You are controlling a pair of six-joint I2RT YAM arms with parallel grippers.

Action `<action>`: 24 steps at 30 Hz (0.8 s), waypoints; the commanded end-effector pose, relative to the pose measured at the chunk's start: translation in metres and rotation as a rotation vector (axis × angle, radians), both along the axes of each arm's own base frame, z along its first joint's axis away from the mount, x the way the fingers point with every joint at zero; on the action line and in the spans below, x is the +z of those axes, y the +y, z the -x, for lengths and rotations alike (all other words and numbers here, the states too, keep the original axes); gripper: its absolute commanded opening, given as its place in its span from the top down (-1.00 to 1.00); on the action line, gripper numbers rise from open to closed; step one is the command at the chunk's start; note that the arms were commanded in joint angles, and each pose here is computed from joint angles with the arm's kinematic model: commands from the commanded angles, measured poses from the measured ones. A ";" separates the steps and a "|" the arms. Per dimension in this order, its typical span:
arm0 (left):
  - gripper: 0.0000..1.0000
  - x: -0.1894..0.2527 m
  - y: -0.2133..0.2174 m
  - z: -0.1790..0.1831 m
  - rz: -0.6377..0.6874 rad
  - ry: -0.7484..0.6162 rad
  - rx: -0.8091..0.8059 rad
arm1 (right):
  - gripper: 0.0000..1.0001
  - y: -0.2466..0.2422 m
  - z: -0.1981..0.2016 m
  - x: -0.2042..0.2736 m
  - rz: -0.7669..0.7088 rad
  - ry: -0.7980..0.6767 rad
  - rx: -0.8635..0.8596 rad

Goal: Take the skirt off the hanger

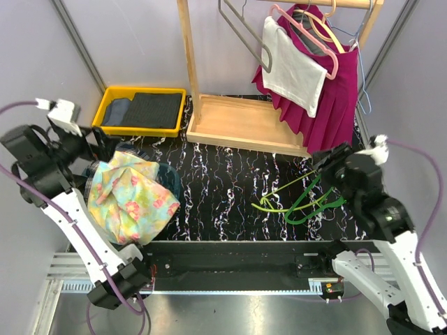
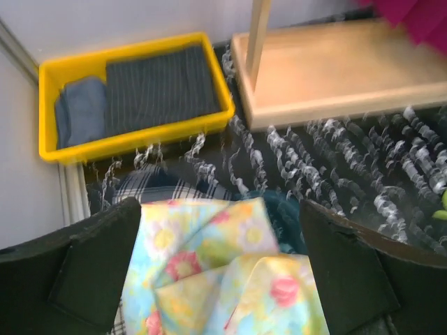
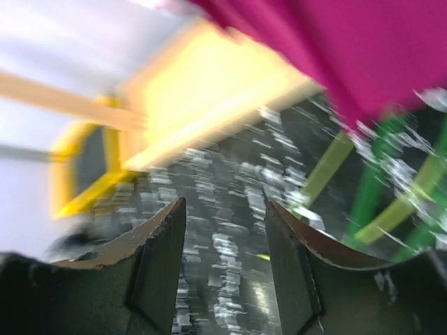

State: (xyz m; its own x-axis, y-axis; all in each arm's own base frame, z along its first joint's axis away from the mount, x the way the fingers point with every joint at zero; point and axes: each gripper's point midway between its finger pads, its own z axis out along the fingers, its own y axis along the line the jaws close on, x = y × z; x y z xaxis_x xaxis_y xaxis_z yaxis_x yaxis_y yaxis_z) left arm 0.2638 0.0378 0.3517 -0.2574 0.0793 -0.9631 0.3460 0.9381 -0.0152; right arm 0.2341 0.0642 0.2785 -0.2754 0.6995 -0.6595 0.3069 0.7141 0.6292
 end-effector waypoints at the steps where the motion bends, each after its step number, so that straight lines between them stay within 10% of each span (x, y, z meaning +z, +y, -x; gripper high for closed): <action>1: -0.98 0.089 -0.022 0.001 0.128 -0.130 -0.036 | -0.14 0.022 -0.007 0.134 0.019 -0.337 0.180; 11: -0.98 0.156 -0.067 0.034 0.232 -0.269 -0.146 | -0.03 0.035 -0.073 0.324 0.316 -0.763 0.156; 24: -0.98 0.112 -0.081 0.047 0.280 -0.228 -0.171 | 0.00 0.096 -0.210 0.334 0.529 -0.726 0.235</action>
